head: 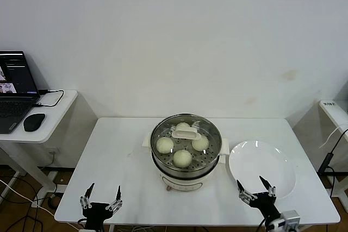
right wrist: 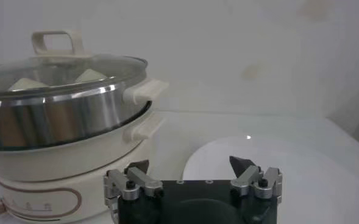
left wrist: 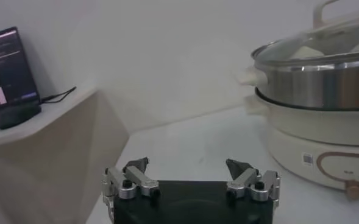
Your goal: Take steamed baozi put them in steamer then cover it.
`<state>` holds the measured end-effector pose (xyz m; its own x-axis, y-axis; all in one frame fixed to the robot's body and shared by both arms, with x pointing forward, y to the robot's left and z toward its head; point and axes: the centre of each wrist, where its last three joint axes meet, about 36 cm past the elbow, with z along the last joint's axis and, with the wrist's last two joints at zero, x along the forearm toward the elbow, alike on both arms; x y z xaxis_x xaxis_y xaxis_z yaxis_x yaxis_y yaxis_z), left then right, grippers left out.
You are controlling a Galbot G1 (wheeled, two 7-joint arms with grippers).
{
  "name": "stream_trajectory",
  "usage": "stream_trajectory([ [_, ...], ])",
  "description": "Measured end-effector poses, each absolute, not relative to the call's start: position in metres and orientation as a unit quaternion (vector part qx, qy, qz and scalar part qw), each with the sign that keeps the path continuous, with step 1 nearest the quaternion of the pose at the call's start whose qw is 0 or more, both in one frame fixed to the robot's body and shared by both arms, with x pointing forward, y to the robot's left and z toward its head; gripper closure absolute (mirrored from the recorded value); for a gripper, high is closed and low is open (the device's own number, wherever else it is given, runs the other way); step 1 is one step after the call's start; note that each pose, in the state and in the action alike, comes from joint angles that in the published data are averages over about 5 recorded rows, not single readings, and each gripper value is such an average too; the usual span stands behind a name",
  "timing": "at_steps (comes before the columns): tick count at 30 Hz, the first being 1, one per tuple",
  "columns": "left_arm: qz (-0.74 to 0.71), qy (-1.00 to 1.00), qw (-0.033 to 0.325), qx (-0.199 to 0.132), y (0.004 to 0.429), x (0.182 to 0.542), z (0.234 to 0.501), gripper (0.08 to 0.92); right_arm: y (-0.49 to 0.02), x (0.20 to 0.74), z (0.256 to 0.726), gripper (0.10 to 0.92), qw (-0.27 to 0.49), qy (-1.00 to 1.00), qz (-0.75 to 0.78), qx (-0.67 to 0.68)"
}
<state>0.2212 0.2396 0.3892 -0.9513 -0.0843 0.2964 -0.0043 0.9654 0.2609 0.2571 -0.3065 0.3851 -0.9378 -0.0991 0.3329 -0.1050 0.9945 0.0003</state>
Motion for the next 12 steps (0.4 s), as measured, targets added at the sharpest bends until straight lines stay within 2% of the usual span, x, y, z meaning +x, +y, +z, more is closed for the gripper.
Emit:
stream_trajectory([
  [12,-0.127,-0.978,0.161,0.025,0.2404,0.2140,0.3919,0.177,-0.3099,0.2546,0.3893,0.200,0.174,-0.984,0.016,0.041],
])
